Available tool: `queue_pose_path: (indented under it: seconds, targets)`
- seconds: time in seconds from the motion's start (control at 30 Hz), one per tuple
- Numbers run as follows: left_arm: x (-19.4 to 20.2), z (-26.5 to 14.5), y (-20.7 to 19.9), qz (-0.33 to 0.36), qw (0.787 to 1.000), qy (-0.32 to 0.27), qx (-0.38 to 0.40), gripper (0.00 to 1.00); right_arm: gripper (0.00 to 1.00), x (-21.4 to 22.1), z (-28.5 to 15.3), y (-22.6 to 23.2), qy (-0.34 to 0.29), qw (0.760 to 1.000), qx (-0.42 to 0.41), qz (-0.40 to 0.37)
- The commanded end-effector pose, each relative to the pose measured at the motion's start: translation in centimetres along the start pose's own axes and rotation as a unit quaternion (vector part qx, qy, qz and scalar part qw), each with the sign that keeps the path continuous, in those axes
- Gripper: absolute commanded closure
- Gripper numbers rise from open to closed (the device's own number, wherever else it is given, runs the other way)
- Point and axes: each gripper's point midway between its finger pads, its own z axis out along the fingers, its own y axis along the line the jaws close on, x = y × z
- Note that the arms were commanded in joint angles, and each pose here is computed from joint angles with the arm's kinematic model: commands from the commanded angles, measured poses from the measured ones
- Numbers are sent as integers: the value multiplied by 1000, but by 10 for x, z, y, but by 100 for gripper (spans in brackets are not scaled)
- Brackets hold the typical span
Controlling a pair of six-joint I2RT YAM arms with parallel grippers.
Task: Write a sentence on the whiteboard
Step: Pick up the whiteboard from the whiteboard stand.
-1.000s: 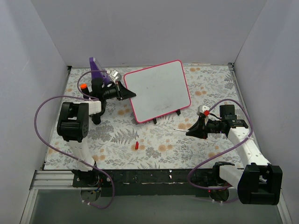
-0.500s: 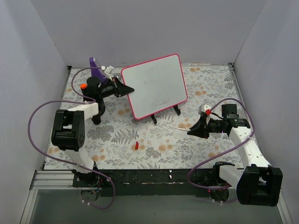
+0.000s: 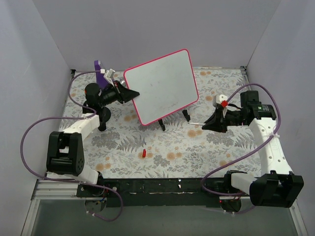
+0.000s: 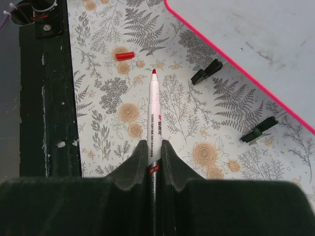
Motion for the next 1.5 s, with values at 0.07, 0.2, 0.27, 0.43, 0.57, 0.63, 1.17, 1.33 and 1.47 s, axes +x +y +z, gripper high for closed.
queue_pose_path:
  seconds: [0.07, 0.2, 0.27, 0.43, 0.57, 0.63, 1.17, 1.33, 1.47]
  targets:
    - [-12, -10, -89, 75, 994, -48, 62, 100, 99, -28, -17, 13, 14, 999, 29, -4]
    - [16, -7, -127, 71, 993, -49, 75, 100, 99, -33, -22, 18, 18, 999, 40, -6]
    - [17, -11, -140, 71, 992, -71, 72, 100, 99, -34, -23, 24, 20, 999, 43, -7]
    - [50, -14, -158, 45, 995, -64, 70, 100, 99, -35, -27, 36, 23, 998, 49, -14]
    - [75, -9, -171, 28, 996, -50, 71, 100, 99, -37, -28, 47, 18, 999, 42, -21]
    - [86, -11, -172, 23, 996, -48, 67, 100, 99, -40, -29, 53, 13, 999, 38, -26]
    - [126, -23, -175, -8, 997, -59, 40, 100, 99, -38, -17, 66, -10, 999, -6, -34]
    - [129, -23, -172, -15, 997, -66, 31, 100, 99, -32, -12, 66, -9, 999, -21, -29]
    - [137, -19, -171, -20, 998, -57, 28, 100, 99, -30, -7, 64, -8, 999, -28, -39]
